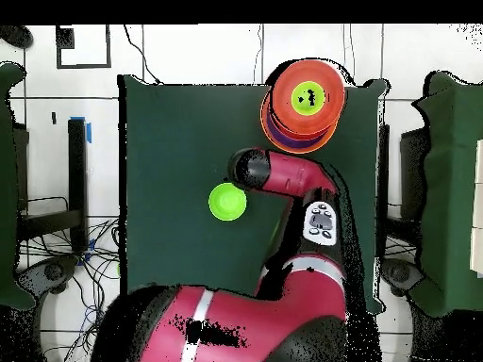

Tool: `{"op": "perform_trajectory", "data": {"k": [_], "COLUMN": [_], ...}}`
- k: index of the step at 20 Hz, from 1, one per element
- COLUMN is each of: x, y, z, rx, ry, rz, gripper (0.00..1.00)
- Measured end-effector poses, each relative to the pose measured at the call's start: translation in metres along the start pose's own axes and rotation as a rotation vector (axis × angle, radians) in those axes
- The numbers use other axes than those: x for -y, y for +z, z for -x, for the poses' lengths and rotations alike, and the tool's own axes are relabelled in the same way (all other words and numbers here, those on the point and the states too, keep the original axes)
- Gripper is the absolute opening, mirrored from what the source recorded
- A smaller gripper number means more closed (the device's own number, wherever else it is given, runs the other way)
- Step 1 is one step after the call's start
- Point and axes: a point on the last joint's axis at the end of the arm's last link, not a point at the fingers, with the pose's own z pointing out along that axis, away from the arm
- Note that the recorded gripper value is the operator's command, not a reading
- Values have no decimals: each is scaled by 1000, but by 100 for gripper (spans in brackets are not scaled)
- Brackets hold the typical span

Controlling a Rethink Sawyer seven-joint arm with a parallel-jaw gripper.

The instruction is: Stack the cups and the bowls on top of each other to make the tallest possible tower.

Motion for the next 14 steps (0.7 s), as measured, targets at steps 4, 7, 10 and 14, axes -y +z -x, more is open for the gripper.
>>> {"op": "perform_trajectory", "data": {"k": [4,7,10,14], "x": [16,26,41,53], "y": [-10,-16,-25,-34], "z": [32,45,57,61], "rx": [-35,-61,-90,-95], "ry": [-32,-54,-98,-154], "rz": [2,4,9,17], "gripper": [100,100,100,100]}}
